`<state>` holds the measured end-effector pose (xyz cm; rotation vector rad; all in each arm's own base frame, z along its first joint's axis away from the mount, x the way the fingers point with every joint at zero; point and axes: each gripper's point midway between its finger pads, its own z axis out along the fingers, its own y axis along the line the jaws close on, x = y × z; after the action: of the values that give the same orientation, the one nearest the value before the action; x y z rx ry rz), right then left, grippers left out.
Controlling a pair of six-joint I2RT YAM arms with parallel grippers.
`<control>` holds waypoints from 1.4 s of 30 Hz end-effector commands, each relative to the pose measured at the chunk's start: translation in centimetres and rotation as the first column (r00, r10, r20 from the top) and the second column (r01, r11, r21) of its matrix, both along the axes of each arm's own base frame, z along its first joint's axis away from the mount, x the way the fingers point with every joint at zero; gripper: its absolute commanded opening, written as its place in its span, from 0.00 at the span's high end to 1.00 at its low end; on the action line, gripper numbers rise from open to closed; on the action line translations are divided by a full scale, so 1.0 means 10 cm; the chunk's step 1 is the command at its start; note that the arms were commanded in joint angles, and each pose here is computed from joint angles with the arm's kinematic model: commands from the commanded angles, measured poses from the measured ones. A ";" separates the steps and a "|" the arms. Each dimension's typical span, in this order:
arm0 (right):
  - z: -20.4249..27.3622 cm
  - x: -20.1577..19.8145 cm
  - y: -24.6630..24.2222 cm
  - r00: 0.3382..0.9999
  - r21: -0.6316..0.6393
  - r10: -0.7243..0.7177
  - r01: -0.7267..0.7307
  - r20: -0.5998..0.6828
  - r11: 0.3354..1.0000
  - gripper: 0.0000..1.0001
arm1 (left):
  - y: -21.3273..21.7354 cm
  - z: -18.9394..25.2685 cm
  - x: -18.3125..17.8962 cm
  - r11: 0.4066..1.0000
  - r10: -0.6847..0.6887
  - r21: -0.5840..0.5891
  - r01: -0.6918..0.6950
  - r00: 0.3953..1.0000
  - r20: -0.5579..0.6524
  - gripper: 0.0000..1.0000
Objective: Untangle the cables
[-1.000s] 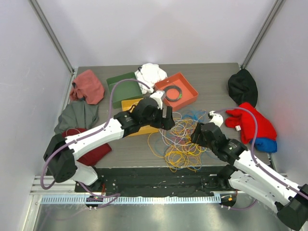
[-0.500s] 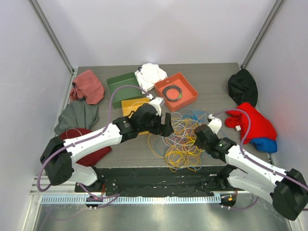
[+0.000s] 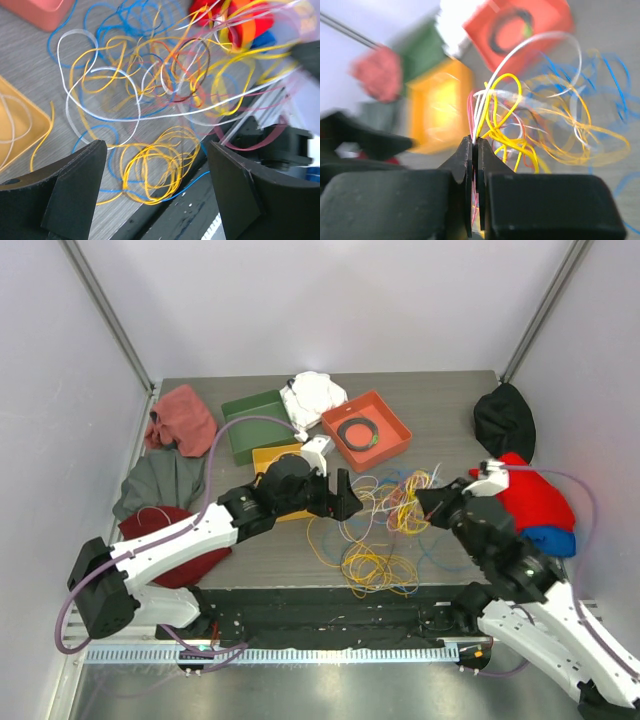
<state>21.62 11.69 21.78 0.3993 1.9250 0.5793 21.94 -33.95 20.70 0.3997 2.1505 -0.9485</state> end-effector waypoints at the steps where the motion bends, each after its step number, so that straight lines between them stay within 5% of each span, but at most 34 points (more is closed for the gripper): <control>1: 0.94 -0.13 -0.05 0.980 0.023 0.071 -0.076 0.185 0.997 0.99 | -0.15 0.49 -0.03 0.985 -0.035 -0.169 0.045 0.997 0.064 0.13; 6: 1.28 -0.24 -0.06 0.971 0.019 0.107 -0.114 0.213 0.993 0.99 | -0.24 0.71 -0.11 0.967 -0.083 -0.232 0.107 0.991 0.109 0.11; 19: 1.26 -0.33 -0.05 0.973 0.050 0.131 -0.142 0.188 0.989 0.99 | -0.39 1.26 -0.35 0.909 -0.191 -0.293 0.296 0.922 0.338 0.07; 24: 1.21 -0.33 0.00 0.974 0.057 0.146 -0.157 0.171 0.986 0.99 | -0.60 1.09 -0.31 0.905 -0.247 -0.255 0.341 0.908 0.337 0.09; 39: 1.15 -0.35 0.08 0.973 0.059 0.181 -0.191 0.143 0.980 0.99 | -1.06 0.94 -0.26 0.864 -0.340 -0.258 0.432 0.879 0.334 0.22; 42: 1.14 -0.35 0.09 0.973 0.062 0.182 -0.192 0.140 0.979 0.99 | -1.12 0.90 -0.24 0.864 -0.347 -0.252 0.436 0.878 0.330 0.37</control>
<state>17.99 11.88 32.16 0.2261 1.8552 0.7393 19.62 -43.65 25.76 0.7528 1.8043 -1.3030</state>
